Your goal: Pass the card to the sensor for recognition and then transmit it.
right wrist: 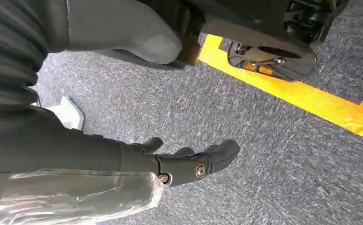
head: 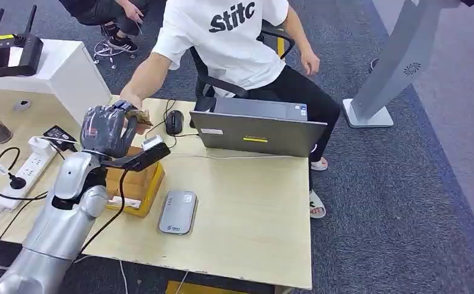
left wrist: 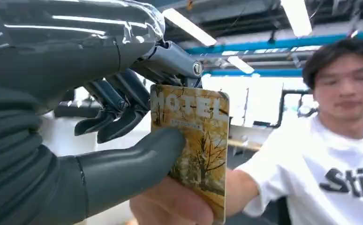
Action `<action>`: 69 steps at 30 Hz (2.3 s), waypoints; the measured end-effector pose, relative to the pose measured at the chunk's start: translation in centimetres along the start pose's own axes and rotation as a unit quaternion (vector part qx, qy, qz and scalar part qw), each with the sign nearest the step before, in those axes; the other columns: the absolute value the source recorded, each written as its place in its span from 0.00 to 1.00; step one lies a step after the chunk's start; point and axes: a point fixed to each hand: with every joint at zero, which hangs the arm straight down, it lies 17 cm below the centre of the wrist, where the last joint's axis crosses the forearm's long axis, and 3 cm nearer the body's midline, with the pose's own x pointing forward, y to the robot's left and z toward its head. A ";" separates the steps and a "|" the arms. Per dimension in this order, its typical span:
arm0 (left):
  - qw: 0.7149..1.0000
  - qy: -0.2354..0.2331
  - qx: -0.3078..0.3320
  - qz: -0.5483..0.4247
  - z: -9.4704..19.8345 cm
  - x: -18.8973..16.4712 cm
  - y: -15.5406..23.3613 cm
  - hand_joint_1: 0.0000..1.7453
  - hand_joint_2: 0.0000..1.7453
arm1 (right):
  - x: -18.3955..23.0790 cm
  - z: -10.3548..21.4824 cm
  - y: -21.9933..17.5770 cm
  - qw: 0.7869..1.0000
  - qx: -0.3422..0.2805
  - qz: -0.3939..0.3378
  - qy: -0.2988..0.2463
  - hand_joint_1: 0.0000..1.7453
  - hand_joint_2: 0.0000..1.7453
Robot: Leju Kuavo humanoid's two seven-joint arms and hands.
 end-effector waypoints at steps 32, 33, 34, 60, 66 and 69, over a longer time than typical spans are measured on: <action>0.997 0.077 0.004 0.028 18.1 -7.4 -1.1 0.00 1.00 | -4.6 0.2 -0.2 0.996 -0.019 -0.068 0.047 0.00 1.00; 0.997 0.078 0.002 0.028 18.7 -7.5 -1.1 0.00 1.00 | -4.6 0.2 -0.2 0.996 -0.019 -0.068 0.045 0.00 1.00; 0.997 0.079 -0.001 0.026 19.1 -7.5 -1.2 0.00 1.00 | -4.5 0.2 -0.2 0.996 -0.019 -0.068 0.045 0.00 1.00; 0.994 0.055 -0.092 0.007 18.4 -6.5 -6.4 0.00 1.00 | -4.2 0.2 0.3 0.998 -0.004 -0.041 0.041 0.00 1.00; 0.992 0.048 -0.112 0.007 17.4 -5.8 -7.8 0.00 1.00 | -4.1 0.2 0.3 0.999 -0.004 -0.038 0.039 0.00 1.00; 0.991 0.045 -0.122 0.007 17.3 -5.6 -8.5 0.00 1.00 | -4.1 0.2 0.3 0.999 -0.003 -0.036 0.039 0.00 1.00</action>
